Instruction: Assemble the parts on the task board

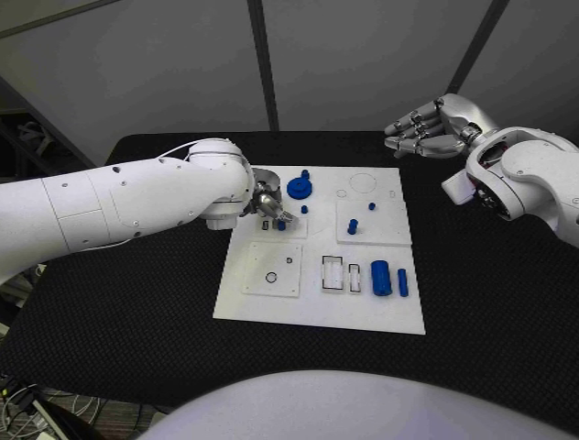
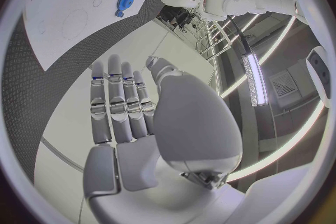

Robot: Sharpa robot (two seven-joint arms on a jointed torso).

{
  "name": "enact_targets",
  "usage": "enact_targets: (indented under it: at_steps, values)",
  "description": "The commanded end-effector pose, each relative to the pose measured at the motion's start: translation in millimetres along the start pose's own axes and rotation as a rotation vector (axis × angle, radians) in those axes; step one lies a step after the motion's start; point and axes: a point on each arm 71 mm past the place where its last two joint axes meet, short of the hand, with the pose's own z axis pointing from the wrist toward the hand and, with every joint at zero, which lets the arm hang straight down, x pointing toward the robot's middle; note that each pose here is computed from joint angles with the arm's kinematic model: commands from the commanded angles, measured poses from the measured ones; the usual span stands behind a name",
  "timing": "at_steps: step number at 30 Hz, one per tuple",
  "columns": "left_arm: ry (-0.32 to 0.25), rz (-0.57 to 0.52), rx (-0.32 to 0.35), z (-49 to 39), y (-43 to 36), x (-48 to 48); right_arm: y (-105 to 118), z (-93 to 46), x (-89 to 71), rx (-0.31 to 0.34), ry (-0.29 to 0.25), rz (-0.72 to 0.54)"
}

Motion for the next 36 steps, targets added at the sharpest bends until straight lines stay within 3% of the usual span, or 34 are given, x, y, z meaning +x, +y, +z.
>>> enact_targets:
  at_steps: [1, 36]
  values:
    - [0.001, 0.010, -0.011, -0.3, 1.8, -1.3, 1.6, 0.5, -0.2, -0.006, 0.005, -0.001]
    - [0.008, -0.006, -0.008, 0.1, 1.3, -1.9, 1.1, 0.6, 0.1, -0.001, 0.009, -0.001]
